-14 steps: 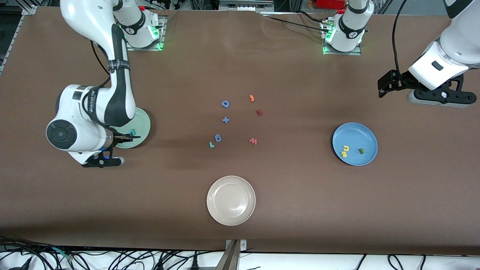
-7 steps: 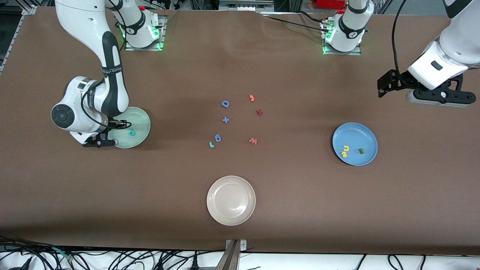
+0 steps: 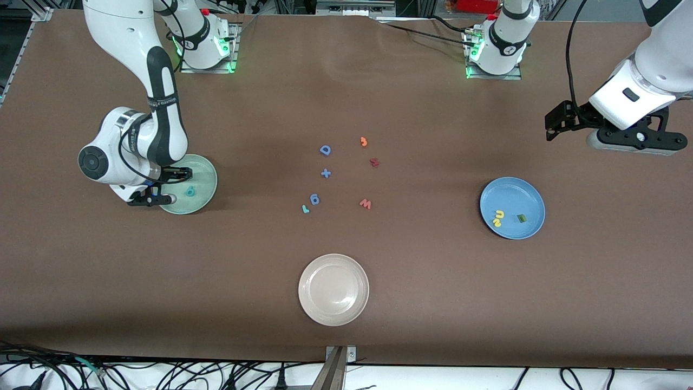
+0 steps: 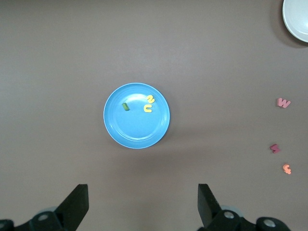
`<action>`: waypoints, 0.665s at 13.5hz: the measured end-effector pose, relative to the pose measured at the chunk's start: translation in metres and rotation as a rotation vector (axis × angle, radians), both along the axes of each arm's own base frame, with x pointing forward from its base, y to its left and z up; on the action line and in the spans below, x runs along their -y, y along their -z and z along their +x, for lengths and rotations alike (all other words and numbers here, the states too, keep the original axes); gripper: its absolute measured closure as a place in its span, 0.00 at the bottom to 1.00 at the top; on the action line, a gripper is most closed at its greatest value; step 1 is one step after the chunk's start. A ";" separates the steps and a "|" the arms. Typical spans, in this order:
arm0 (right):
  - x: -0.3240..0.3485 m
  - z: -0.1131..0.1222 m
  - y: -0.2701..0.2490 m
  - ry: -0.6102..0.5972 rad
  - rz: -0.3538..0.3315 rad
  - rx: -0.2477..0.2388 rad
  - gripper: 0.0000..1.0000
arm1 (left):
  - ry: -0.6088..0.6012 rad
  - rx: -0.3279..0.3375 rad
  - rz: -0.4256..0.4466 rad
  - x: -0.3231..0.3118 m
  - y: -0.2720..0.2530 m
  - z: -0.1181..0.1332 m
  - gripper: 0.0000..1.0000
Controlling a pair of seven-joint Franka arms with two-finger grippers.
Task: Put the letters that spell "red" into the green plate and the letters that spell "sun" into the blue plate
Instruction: 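Carry the orange e onto the green plate and open the right gripper, then move the right gripper back over the cyan letter among the scattered letters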
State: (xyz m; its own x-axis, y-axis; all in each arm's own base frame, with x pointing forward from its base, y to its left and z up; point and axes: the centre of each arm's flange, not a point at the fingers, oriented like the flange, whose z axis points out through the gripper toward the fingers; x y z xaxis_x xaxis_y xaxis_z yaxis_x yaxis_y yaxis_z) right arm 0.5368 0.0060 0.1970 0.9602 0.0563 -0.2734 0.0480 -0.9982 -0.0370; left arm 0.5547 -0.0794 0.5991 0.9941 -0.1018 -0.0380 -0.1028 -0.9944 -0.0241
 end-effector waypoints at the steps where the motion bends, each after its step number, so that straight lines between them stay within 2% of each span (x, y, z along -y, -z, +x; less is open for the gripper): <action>1: -0.004 0.003 -0.004 -0.005 0.005 0.009 0.23 | -0.001 0.000 0.000 0.000 0.000 0.000 0.00; 3: -0.021 0.016 -0.025 0.001 0.034 0.028 0.02 | -0.002 0.000 0.000 -0.001 0.000 0.000 0.00; 6: -0.071 0.047 -0.090 0.071 0.083 0.022 0.01 | -0.003 0.000 0.000 -0.001 0.000 0.000 0.00; 9: -0.138 0.065 -0.144 0.158 0.073 0.060 0.01 | -0.004 0.000 0.000 -0.002 0.000 0.000 0.00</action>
State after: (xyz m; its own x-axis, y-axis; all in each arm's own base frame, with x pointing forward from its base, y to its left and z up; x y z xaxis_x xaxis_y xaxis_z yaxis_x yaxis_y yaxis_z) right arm 0.6018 0.1444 0.3413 0.9731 -0.0787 -0.2164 -0.1047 -0.9883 -0.1112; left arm 0.5550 -0.0771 0.5992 0.9945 -0.0977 -0.0383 -0.0986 -0.9948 -0.0242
